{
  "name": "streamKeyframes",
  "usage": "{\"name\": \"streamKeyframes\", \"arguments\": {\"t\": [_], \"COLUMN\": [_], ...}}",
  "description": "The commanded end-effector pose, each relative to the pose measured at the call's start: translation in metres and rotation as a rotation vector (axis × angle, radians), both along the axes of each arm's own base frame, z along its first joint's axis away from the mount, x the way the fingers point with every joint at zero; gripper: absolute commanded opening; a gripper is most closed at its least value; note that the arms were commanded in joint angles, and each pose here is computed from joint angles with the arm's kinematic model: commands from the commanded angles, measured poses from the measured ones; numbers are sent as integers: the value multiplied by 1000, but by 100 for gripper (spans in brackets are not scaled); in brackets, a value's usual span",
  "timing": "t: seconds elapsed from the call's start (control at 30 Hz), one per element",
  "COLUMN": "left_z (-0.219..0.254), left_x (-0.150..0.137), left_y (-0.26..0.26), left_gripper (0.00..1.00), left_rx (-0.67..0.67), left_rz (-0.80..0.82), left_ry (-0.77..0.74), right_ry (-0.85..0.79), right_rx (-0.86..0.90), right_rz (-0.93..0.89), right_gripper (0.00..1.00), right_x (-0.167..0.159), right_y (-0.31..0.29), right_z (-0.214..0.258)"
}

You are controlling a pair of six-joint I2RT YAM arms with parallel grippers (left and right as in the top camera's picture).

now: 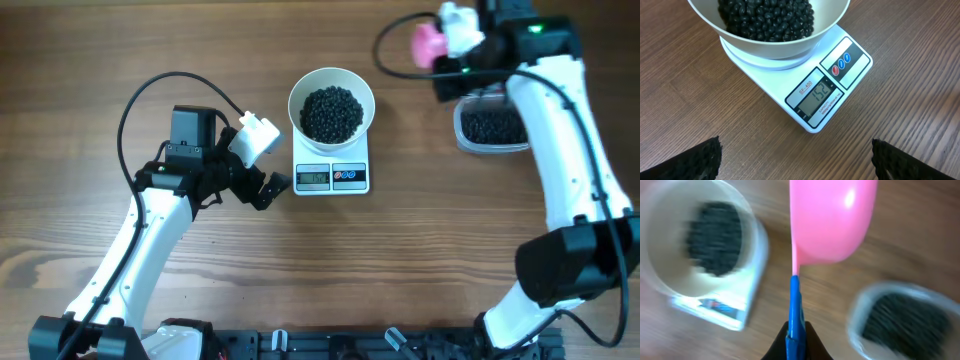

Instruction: Scoop item into bowl and weigh 150g on scale

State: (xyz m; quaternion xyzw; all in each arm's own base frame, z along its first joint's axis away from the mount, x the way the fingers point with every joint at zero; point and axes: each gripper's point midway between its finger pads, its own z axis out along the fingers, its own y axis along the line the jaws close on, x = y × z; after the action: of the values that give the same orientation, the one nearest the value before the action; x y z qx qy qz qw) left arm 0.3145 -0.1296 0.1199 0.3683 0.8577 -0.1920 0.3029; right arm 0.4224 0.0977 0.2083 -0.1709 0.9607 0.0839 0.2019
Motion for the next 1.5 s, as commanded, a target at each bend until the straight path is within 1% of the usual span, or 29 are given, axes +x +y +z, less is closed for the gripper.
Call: {"name": "streamKeyframes", "arguments": {"t": [0.0,0.07,0.23,0.43,0.5,0.67,0.87,1.2,1.37,1.47], "left_z": [-1,-1,-1,-1,-1,-1,-1,-1,-1,-1], "left_x": [-2,-2,-2,-2,-2,-2,-2,-2,-2,-2], "left_y": [0,0,0,0,0,0,0,0,0,0], "left_gripper": [100,100,100,100,100,100,100,100,100,100], "left_rx": [-4,-4,-4,-4,-4,-4,-4,-4,-4,-4], "left_rz": [-5,-5,-5,-5,-5,-5,-5,-5,-5,-5], "left_ry": [4,4,3,4,4,4,4,3,4,3], "right_ry": [-59,-61,5,97,111,109,145,123,149,152], "right_rx": [124,117,79,-24,-60,-129,-172,-167,-177,-175], "right_rz": [153,186,248,259,251,227,225,224,227,265], "right_gripper": [4,4,4,4,4,4,4,4,4,4], "right_x": [-1,-3,-11,-14,-15,-12,-17,-11,-12,-16], "right_y": [74,93,122,127,123,111,104,109,109,114], "right_z": [16,11,-21,-68,-76,-80,-94,-103,-114,-115]}}
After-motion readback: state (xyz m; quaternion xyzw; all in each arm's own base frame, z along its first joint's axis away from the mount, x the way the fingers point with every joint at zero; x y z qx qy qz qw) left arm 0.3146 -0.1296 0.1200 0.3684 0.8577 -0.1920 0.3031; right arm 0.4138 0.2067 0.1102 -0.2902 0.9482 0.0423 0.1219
